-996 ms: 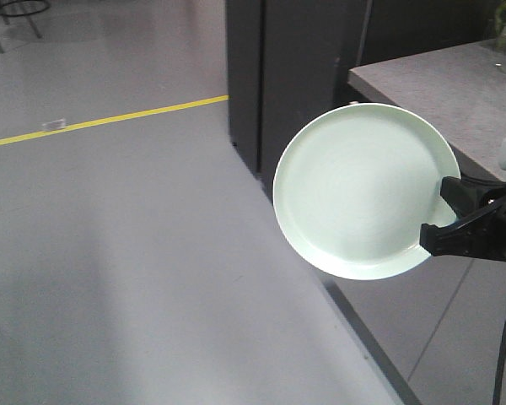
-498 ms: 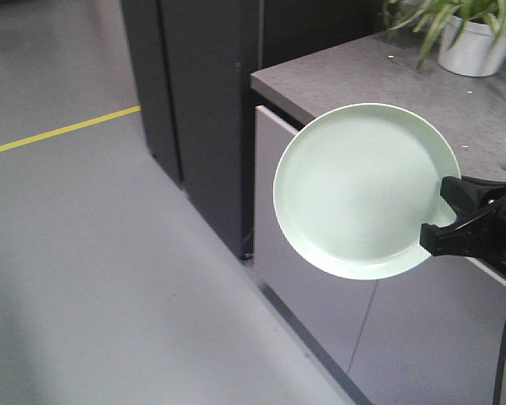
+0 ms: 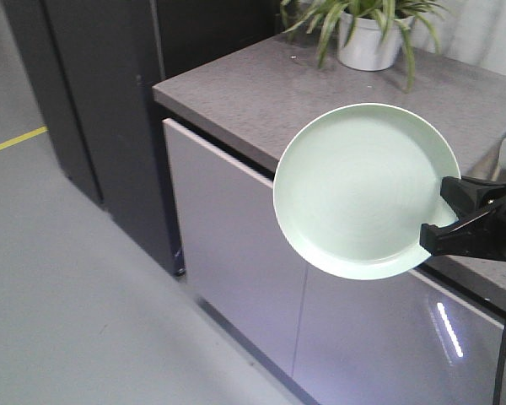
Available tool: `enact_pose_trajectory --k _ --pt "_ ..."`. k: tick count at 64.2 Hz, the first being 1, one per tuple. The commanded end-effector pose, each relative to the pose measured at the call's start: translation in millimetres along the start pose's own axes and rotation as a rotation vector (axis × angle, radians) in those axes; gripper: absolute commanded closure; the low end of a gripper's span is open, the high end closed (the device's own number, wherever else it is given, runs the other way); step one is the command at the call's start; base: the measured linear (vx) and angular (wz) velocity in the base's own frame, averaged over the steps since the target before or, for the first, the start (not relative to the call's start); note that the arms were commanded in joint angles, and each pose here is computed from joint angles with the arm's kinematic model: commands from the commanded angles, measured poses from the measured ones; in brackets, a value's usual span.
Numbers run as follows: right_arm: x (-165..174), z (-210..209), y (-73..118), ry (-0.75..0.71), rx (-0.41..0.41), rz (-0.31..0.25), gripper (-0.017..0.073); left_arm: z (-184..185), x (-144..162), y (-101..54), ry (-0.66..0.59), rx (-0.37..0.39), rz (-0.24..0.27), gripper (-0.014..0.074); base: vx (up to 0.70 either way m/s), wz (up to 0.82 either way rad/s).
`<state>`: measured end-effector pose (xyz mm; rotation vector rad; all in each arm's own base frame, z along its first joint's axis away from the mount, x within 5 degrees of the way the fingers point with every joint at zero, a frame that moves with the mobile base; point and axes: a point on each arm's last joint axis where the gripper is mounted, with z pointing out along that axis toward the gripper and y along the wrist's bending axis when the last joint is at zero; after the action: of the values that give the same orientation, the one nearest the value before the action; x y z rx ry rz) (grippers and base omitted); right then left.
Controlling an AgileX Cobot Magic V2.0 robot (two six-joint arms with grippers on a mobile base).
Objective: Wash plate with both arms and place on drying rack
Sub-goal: 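Hold the plate in the right gripper while turning toward the sink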
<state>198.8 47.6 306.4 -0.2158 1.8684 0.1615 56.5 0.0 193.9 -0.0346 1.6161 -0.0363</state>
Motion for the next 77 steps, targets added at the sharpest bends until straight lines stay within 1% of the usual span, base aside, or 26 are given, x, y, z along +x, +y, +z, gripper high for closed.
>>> enact_pose_trajectory --k 1,77 --pt "-19.5 -5.4 -0.4 -0.125 -0.001 -0.012 0.0569 -0.4 -1.9 -0.6 -0.067 0.012 -0.019 0.0599 0.10 -0.37" --pt "-19.4 -5.4 -0.4 -0.123 -0.001 -0.012 0.0569 -0.4 -1.9 -0.6 -0.067 0.012 -0.019 0.0599 0.10 -0.40"
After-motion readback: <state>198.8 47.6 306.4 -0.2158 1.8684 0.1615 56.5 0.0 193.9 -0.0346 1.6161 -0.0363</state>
